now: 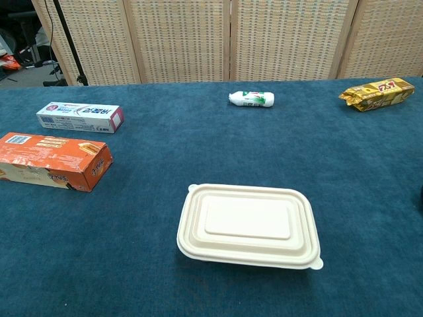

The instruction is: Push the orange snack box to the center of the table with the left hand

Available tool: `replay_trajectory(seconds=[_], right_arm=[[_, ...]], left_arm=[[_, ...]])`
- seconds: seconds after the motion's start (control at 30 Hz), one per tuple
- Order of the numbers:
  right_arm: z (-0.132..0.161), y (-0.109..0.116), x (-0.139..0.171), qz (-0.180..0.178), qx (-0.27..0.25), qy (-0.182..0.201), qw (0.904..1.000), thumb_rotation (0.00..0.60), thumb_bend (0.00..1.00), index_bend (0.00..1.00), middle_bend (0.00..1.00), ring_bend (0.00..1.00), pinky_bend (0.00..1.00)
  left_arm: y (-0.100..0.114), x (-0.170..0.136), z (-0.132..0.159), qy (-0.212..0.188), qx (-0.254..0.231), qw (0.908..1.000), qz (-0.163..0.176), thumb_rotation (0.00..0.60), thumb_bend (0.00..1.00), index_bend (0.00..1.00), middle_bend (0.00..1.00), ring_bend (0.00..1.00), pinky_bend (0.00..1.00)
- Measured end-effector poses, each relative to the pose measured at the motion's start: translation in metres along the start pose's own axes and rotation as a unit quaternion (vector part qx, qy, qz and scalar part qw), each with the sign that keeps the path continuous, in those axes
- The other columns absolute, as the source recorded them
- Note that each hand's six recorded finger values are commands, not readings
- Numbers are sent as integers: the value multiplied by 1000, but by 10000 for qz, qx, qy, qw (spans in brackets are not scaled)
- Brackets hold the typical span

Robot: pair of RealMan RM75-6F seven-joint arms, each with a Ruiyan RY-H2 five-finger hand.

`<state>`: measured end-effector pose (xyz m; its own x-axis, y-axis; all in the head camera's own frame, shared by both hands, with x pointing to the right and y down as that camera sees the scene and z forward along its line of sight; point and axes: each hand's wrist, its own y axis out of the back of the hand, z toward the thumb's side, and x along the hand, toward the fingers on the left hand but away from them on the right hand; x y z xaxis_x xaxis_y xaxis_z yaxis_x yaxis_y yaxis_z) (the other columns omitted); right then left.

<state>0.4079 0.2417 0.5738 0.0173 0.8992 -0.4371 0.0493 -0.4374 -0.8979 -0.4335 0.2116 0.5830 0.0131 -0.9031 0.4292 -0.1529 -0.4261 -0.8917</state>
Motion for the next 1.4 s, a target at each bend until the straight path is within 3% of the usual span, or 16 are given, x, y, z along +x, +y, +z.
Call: replay_trajectory(seconds=[1.17, 1.4], right_arm=[[0, 2, 1, -27, -17, 13, 10000, 600, 53, 18, 0, 0, 0], [-3, 3, 0, -47, -42, -38, 10000, 600, 53, 18, 0, 0, 0]], left_arm=[[-4, 1, 1, 4, 2, 10000, -87, 600, 7, 0, 0, 0, 0], [-3, 2, 0, 133, -388, 9990, -147, 600, 9, 0, 0, 0, 0]])
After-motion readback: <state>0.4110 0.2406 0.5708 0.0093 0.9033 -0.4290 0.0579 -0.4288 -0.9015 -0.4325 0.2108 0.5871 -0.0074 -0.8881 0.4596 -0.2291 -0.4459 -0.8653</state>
